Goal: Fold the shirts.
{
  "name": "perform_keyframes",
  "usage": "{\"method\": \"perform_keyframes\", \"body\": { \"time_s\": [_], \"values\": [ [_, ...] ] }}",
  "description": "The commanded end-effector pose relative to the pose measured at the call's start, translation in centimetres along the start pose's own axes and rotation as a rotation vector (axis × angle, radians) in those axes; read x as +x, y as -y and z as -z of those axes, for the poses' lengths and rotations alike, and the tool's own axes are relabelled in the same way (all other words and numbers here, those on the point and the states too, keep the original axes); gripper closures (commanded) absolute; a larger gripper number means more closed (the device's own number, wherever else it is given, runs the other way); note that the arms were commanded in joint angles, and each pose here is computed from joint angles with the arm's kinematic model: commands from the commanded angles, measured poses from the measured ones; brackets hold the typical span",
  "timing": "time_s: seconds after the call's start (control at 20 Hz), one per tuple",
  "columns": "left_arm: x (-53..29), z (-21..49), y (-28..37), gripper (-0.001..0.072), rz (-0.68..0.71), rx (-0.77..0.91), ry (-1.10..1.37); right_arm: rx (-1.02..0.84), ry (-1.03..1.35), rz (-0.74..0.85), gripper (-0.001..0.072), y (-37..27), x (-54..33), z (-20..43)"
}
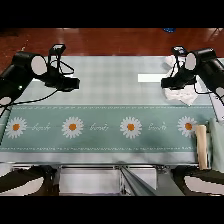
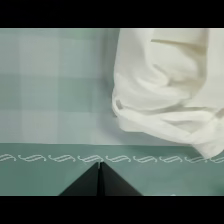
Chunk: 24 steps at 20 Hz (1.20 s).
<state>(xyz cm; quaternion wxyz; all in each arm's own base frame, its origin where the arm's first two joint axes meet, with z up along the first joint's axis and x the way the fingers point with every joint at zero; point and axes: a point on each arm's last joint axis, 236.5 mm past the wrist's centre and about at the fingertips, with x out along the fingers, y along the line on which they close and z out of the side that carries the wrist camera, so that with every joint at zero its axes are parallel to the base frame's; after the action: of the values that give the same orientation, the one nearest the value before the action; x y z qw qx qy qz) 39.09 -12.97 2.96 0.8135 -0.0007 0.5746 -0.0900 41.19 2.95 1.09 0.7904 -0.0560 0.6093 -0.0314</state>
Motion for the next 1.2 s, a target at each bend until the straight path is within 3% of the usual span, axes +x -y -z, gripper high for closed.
{"method": "perform_keyframes", "body": {
  "time_s": [0.0,0.75,0.9,0.95,1.0,1.05,1.1,1.15],
  "values": [
    [0.0,0.0,0.0,0.0689,0.000,0.000,0.000,-0.001,0.000,0.000,0.0695,0.0,0.0,0.0],
    [0.1,-1.1,0.3,0.0689,0.008,-0.001,0.046,-0.001,0.008,-0.002,0.0695,-0.1,0.0,-0.2],
    [0.2,-3.0,0.5,0.0689,0.020,-0.001,0.124,-0.013,0.166,-0.011,0.0692,-0.3,-0.3,-3.9],
    [0.2,-4.1,0.4,0.0687,0.019,0.002,0.168,-0.028,0.250,0.020,0.0613,0.3,-0.7,-5.9],
    [0.2,-5.5,-0.1,0.0626,0.003,0.010,0.222,-0.029,0.338,0.064,0.0357,1.5,-1.3,-7.9],
    [0.2,-7.0,-0.9,0.0392,-0.021,0.023,0.283,-0.005,0.414,0.108,0.0297,2.9,-1.8,-9.6],
    [0.3,-8.2,-1.6,0.0195,-0.033,0.021,0.328,0.053,0.472,0.163,0.0297,5.2,-2.3,-10.9],
    [0.5,-9.2,-2.4,0.0200,-0.040,0.010,0.361,0.128,0.491,0.194,0.0297,7.3,-2.0,-11.3]
  ]
}}
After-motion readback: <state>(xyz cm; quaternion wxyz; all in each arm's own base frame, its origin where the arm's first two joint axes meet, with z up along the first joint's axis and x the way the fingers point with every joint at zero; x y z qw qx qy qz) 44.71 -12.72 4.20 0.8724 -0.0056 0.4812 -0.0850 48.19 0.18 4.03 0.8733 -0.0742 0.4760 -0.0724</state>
